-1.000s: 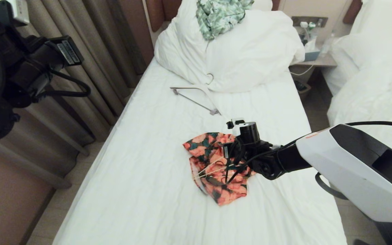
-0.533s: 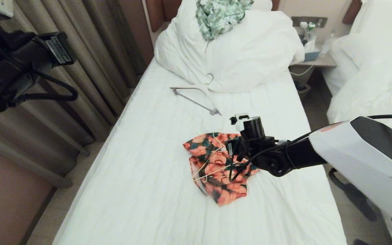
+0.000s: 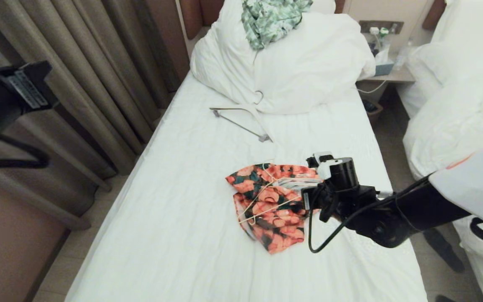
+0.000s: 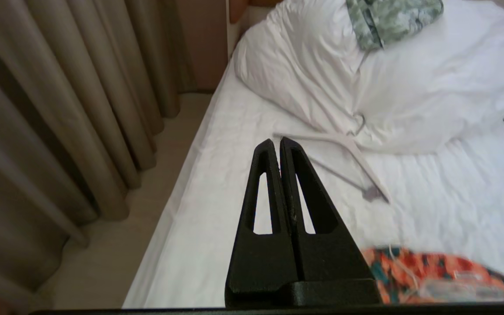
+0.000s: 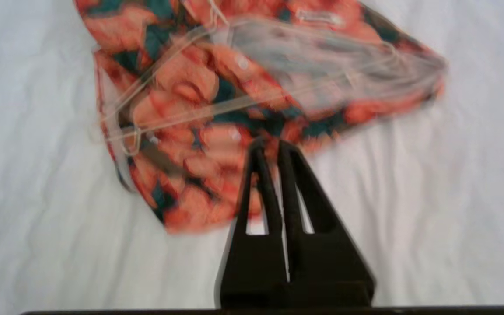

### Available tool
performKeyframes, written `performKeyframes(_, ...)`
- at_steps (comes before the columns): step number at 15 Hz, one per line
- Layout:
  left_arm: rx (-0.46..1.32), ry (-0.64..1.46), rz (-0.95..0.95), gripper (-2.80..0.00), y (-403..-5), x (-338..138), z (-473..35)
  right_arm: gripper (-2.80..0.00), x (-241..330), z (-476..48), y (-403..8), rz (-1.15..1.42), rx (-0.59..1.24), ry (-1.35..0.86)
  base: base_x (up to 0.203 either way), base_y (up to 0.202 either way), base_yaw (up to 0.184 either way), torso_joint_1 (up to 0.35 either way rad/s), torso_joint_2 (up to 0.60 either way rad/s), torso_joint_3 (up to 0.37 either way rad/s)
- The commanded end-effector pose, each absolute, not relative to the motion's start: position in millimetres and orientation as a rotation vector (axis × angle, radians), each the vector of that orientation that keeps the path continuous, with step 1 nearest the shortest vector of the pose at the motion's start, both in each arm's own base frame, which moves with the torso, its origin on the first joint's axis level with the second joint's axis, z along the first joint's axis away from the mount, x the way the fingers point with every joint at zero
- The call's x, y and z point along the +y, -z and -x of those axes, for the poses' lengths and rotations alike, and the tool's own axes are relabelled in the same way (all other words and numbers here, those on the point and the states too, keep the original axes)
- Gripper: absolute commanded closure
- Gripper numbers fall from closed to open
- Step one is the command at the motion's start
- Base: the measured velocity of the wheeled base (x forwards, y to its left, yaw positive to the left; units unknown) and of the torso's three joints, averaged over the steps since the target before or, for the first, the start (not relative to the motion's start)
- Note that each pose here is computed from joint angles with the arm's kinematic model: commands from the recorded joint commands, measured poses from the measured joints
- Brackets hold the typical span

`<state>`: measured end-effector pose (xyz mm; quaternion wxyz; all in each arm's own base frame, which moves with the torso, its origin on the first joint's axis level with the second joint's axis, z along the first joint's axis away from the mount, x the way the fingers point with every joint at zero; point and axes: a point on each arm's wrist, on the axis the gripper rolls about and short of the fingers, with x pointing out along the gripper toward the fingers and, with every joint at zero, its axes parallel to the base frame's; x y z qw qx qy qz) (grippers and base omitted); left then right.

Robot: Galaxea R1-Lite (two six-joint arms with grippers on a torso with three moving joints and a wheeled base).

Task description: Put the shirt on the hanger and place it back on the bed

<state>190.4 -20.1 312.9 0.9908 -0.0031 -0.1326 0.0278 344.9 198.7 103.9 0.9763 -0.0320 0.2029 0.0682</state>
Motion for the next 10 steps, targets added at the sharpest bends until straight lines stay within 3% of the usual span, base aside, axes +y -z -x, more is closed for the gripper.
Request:
performKeyframes(1,-0.29,-0.058,0.01,0.0,-304,-14,-143,0.0,180,-317,-124,0.05,0.381,-0.131,0.0,0.0,0.0,0.0,0.0,0.0)
performKeyframes(10,-0.296,-0.156,0.02,0.0,-233,5,30,0.0,97,-186,-166,0.02,0.26,0.083,0.0,0.0,0.0,0.0,0.0,0.004)
